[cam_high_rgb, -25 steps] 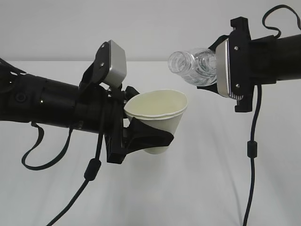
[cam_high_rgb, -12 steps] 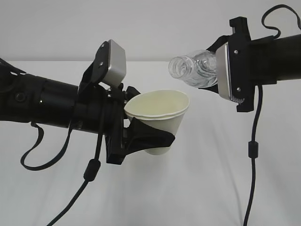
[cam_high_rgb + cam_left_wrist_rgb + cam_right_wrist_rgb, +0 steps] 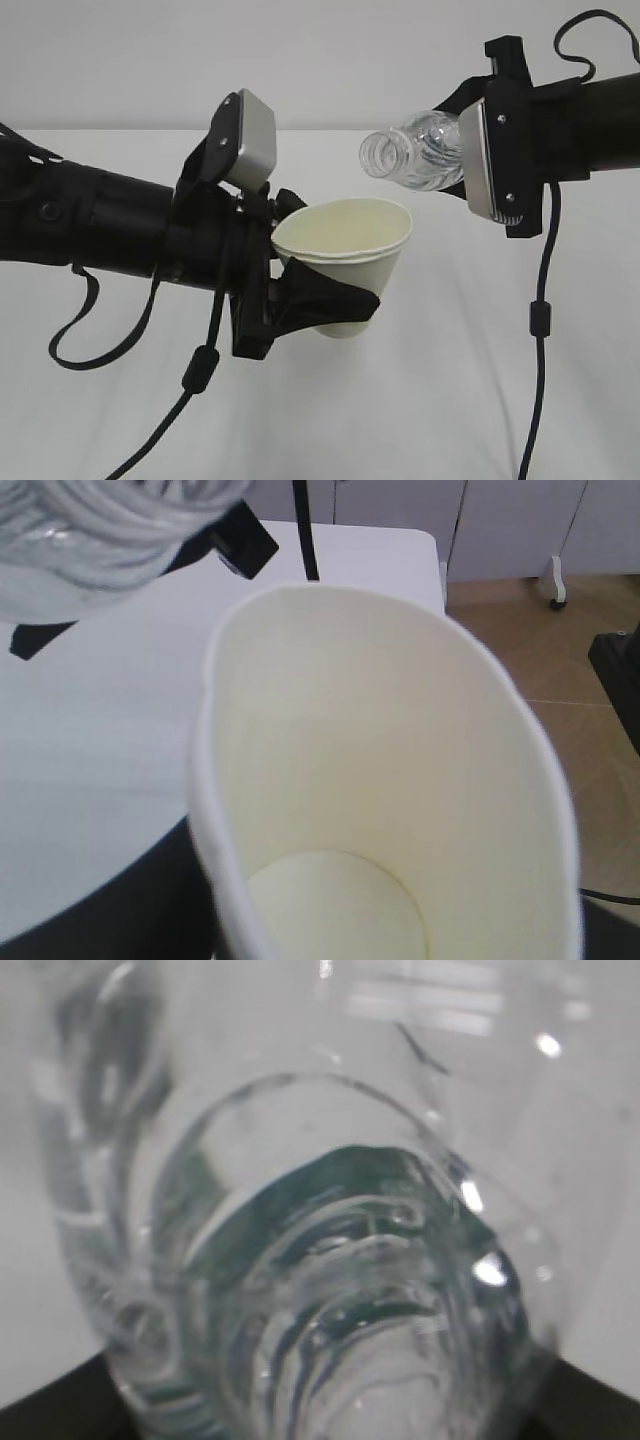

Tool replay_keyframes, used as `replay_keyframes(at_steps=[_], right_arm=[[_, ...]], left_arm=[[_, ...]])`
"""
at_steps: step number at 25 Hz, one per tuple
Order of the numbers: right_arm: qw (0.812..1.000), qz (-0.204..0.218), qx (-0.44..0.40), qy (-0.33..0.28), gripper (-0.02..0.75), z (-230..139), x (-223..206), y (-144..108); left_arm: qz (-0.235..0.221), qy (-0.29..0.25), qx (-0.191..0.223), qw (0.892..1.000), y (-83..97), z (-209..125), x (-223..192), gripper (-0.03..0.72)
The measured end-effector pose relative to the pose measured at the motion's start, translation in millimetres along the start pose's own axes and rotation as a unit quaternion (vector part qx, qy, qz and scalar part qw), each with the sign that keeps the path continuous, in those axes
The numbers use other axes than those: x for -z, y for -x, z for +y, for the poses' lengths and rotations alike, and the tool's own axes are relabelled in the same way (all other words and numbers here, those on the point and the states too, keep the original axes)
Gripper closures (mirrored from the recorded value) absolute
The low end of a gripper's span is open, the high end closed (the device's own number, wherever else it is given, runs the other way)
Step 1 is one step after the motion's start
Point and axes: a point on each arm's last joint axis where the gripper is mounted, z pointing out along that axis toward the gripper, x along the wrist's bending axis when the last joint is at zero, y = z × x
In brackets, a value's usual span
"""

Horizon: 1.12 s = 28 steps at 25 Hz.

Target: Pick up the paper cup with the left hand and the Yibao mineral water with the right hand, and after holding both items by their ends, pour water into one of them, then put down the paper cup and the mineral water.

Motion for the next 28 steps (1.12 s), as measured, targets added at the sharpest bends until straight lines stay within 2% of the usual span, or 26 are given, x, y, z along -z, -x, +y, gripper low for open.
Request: replay_keyframes(at_steps=[5,16,28], right_arm=[[1.000,0.000,0.007,0.000,0.276,0.0,0.0,0.0],[1.000,0.000,0.023,0.000,0.276,0.0,0.0,0.0],[0.999,0.000,0.052,-0.006,0.276,-1.1,0.0,0.1]], left_arm=[[-0.004,-0.010,-0.003,1.000,4.7,-1.1,-6.7,0.265],[0.026,-0.014,0.012,0.999,-0.9,-2.5,-6.9,0.266],[0.017,-0.004,0.015,1.000,0.7,-1.1,-7.3,0.267]])
